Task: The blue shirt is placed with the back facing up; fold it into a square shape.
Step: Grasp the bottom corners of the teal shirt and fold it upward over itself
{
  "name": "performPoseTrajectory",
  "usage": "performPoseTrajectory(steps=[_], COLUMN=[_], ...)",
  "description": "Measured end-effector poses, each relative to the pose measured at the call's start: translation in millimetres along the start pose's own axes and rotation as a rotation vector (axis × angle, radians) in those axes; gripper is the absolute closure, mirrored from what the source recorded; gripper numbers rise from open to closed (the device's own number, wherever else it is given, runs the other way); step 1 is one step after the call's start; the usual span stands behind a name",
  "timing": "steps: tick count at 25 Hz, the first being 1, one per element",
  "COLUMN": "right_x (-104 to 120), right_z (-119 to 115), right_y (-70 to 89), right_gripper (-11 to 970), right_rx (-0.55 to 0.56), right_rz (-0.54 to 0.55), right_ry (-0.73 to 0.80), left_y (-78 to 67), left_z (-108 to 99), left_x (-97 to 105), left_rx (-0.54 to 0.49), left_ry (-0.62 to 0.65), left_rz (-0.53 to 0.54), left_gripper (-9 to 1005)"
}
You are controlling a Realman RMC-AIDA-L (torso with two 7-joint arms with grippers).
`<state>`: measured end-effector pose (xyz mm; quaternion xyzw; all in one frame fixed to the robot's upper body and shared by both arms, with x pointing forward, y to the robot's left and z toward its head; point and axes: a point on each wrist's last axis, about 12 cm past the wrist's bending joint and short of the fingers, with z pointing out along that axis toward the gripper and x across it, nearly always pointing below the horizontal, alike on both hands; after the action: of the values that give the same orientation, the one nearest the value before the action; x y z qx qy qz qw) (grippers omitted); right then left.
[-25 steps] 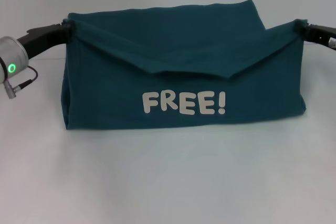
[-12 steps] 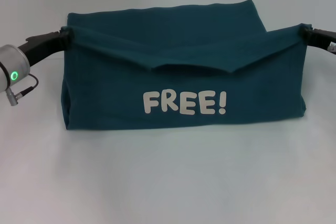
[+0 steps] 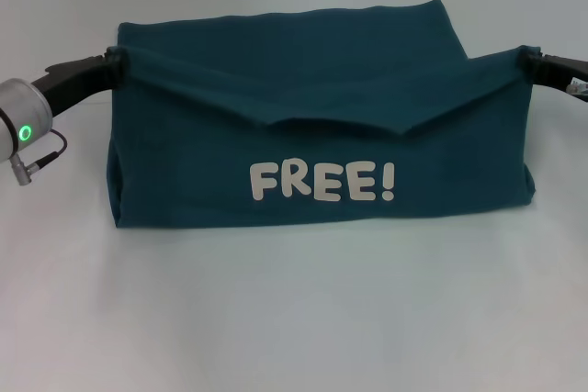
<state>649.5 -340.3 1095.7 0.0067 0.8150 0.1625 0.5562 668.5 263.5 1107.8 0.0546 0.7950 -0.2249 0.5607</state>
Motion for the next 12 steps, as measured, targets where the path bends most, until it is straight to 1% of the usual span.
performPoseTrajectory(steps=[4,8,12], right_x=[2.4,7.4,10.2], right_z=[1.0,2.7,7.1], right_y=[1.0,3.2,7.4], right_gripper=[785,773,761], right_rx=[0.005,0.021,0.035], right_rz=[0.006,0.012,-0.029], right_ry=[0.006,0.016,0.035], left_y=[-1.4,-6.9,-10.4], left_z=[0.4,1.7,3.5], left_x=[2.3,9.5,16.8], left_rx=[0.004,0.013,-0.006], left_ry=[0.005,0.016,0.028], left_rz=[-0.004,-0.008,0.015], left_gripper=[976,975,975])
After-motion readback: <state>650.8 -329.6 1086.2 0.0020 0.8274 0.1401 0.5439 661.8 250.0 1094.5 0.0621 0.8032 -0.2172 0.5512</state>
